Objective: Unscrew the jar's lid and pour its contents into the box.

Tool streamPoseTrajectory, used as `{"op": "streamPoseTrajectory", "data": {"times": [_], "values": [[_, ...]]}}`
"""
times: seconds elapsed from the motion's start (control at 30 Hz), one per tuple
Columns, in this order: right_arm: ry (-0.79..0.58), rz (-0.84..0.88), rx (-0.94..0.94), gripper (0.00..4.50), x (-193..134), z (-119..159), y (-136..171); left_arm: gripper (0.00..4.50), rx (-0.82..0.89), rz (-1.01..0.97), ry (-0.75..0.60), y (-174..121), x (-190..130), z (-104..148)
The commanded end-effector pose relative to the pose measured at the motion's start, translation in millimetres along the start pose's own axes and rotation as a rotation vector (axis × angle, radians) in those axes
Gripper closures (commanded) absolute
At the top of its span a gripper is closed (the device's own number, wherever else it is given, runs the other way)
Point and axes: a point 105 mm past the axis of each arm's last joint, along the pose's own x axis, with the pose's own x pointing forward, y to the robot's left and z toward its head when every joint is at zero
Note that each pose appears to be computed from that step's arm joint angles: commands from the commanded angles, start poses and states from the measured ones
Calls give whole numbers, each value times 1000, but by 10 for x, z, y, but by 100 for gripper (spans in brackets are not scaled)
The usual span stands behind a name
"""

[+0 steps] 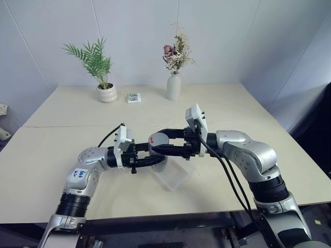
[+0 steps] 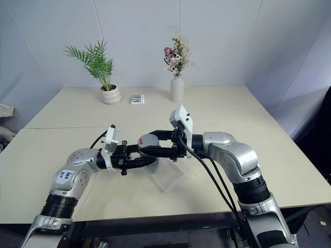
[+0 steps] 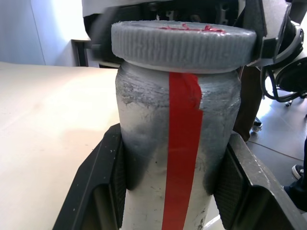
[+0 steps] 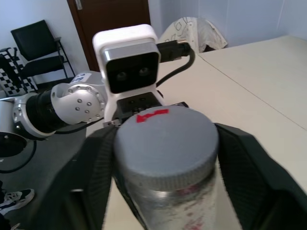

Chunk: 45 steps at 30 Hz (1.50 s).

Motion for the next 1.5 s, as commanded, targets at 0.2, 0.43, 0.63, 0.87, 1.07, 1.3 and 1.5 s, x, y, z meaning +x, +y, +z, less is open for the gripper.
{"op": "streamPoseTrajectory", "data": {"times": [0.2, 0.43, 0.63, 0.87, 1.07, 1.3, 1.5], "values": [[-62, 1, -26, 194, -20, 150, 36, 255, 33, -20, -23, -47, 3, 80], [-294, 40, 124, 194, -41, 524, 56, 255, 22, -28, -8, -66, -12, 49], [-383, 16, 187, 194, -104, 654, 10, 255, 16, -34, 0, -83, -21, 34], [-279, -491, -29, 194, -1003, 474, -499, 255, 41, 15, -21, -57, -123, 111], [-153, -890, -141, 194, -1931, -34, -588, 255, 41, 68, -59, -22, -200, 172], [-78, -1135, 27, 194, -2378, -906, -600, 255, 26, 82, -95, 33, -156, 206], [-24, -1155, 88, 194, -2408, -1281, -673, 255, 25, 76, -98, 57, -123, 221]]}}
